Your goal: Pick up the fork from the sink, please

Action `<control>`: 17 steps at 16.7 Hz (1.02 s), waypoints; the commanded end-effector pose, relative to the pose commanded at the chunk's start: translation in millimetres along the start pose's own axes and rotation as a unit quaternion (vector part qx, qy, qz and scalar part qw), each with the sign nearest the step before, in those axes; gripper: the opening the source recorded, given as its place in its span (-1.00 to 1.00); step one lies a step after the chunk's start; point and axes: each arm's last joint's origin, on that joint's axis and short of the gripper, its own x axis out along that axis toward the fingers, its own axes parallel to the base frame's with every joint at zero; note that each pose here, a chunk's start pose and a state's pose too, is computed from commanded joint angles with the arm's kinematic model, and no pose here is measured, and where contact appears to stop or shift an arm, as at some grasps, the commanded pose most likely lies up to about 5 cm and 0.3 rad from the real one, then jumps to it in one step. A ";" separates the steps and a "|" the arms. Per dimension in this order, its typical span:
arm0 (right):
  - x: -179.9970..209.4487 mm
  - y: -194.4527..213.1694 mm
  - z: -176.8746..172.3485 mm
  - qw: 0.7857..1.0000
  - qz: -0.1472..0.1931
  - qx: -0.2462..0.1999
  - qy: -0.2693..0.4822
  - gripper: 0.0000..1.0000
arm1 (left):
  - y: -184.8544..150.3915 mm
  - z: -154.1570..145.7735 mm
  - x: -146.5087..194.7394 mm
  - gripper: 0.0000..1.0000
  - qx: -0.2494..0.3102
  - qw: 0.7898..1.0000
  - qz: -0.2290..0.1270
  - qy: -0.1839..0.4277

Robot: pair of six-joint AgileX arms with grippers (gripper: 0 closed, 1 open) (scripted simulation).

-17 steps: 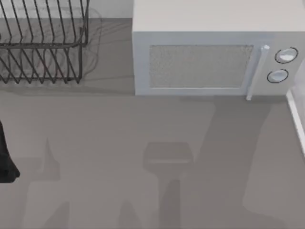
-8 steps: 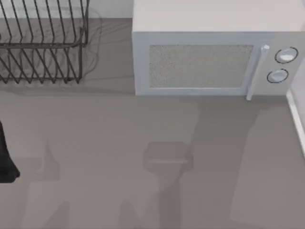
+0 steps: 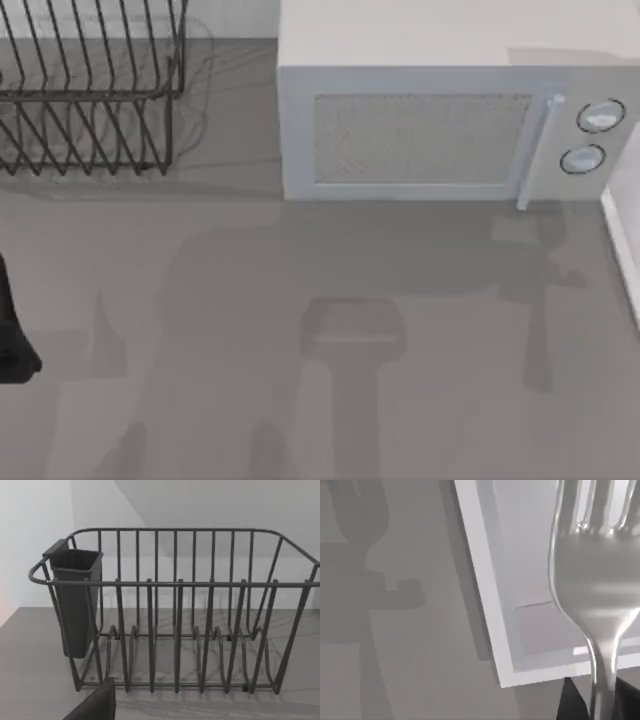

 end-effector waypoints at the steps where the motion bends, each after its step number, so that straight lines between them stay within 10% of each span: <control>1: -5.7 15.7 -15.7 1.000 0.000 0.001 0.001 -1.00 | 0.0 0.0 0.0 1.00 0.000 1.000 0.000 0.000; 8: -4.1 102.7 -106.0 0.997 -0.009 -0.071 -0.002 -1.00 | 0.0 0.0 0.0 1.00 0.000 1.000 0.000 0.000; 17: -0.5 117.0 -113.6 0.995 -0.005 -0.097 -0.018 -1.00 | 0.0 0.0 0.0 1.00 0.000 1.000 0.000 0.000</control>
